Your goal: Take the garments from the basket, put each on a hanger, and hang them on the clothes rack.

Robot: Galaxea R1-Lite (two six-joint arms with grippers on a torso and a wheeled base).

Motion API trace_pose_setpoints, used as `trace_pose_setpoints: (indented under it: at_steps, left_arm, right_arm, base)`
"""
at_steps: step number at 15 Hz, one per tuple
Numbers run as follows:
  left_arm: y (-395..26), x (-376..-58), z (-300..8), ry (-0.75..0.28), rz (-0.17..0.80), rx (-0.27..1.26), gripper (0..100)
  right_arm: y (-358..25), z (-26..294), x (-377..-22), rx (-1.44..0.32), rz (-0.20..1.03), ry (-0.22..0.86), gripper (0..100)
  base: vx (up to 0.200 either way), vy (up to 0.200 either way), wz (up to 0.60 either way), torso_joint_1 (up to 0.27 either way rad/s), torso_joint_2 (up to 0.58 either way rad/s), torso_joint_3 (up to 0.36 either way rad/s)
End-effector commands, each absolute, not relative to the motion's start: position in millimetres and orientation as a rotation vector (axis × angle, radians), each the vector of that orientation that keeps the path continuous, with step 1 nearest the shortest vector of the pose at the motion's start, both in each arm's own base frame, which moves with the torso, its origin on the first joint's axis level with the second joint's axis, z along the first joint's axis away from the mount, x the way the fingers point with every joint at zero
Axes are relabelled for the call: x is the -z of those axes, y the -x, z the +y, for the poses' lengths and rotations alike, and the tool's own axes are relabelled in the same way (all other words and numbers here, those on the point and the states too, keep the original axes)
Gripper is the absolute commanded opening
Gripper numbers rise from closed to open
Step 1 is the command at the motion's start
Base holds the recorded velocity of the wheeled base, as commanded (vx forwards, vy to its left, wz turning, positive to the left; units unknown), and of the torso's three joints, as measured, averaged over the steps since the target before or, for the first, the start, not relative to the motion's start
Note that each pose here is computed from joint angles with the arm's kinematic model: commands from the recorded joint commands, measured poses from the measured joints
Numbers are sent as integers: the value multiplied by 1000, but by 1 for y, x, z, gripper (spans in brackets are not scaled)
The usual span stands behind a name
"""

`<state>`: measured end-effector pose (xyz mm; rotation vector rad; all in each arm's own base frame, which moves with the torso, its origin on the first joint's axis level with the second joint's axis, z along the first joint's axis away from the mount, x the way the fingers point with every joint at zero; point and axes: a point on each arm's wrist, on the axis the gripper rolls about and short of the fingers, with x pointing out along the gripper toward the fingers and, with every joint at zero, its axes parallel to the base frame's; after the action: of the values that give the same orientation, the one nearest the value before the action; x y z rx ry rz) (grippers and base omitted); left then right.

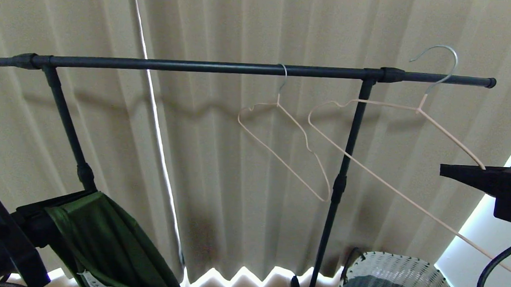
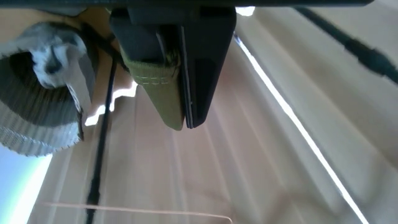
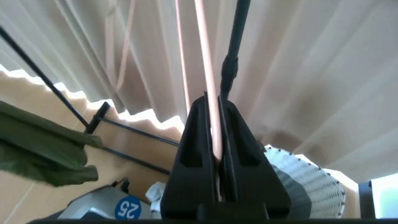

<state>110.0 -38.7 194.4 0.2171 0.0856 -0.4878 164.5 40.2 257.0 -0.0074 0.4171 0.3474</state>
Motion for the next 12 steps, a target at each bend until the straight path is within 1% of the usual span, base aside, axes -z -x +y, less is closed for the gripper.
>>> trace_pose_setpoints:
  at_steps: [1, 7, 12]
  left_arm:
    - [-112, -196, -39, -227, 83, 488, 0]
    - [-120, -202, -42, -243, 74, 488, 0]
    - [-137, -206, -48, -245, 99, 499, 0]
  right_arm:
    - [-148, 36, -253, -348, 406, 11, 0]
    - [-132, 33, -246, -349, 401, 15, 0]
    - [-125, 32, -242, -354, 397, 18, 0]
  base:
    - [-200, 0, 0, 2, 2, 7]
    - [-200, 0, 0, 0, 2, 3]
    - [-200, 0, 0, 3, 3, 3]
